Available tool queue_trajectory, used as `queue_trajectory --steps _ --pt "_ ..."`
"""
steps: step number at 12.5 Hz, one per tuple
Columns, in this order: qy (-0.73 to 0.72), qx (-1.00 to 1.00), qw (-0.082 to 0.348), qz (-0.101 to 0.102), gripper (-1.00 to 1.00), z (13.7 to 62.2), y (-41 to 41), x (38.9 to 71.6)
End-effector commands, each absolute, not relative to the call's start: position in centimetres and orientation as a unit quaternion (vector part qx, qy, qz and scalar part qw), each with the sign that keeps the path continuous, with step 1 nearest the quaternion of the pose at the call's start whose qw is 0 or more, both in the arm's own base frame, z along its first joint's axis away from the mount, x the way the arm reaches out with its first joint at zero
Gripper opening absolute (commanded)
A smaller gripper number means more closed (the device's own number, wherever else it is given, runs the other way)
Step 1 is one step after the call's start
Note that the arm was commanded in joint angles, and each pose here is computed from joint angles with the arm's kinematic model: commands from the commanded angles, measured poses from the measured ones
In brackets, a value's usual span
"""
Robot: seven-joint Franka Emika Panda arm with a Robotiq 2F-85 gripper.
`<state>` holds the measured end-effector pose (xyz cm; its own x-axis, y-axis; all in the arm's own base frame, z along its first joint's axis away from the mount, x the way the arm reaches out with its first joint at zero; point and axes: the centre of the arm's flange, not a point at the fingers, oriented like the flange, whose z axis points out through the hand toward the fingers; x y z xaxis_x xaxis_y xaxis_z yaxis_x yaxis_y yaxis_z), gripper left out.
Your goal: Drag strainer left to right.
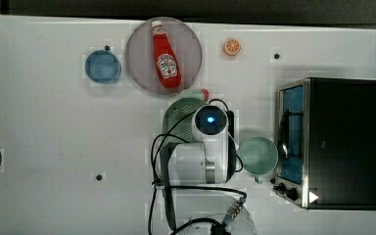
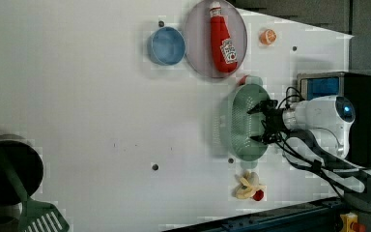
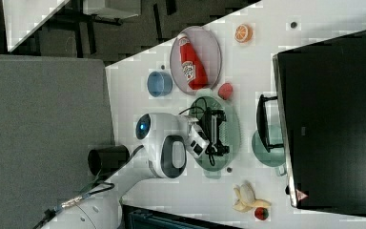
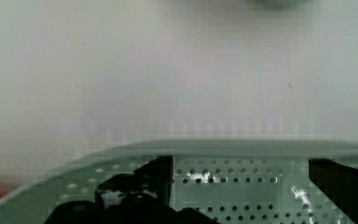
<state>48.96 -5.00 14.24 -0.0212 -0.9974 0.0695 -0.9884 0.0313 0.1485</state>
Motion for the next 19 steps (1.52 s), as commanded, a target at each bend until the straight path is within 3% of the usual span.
queue_trajectory --steps 1,7,11,13,16,18,19 --pt "-0.710 0.701 0.070 -0.018 1.00 14.8 -8.4 49.2" --pt "-0.608 0.792 0.056 -0.012 1.00 17.4 -7.7 50.0" --pt "-0.568 0.822 0.048 0.010 1.00 26.6 -4.2 51.9" --pt "-0.562 0.825 0.064 0.009 1.00 32.9 -3.3 52.3" --pt "-0.523 0.848 0.079 -0.029 1.00 43.0 -3.5 51.4" --pt "-0.488 0.870 0.038 -0.054 1.00 49.0 -3.8 50.4" --pt "-0.467 0.883 0.022 -0.048 1.00 51.7 -3.9 50.0"
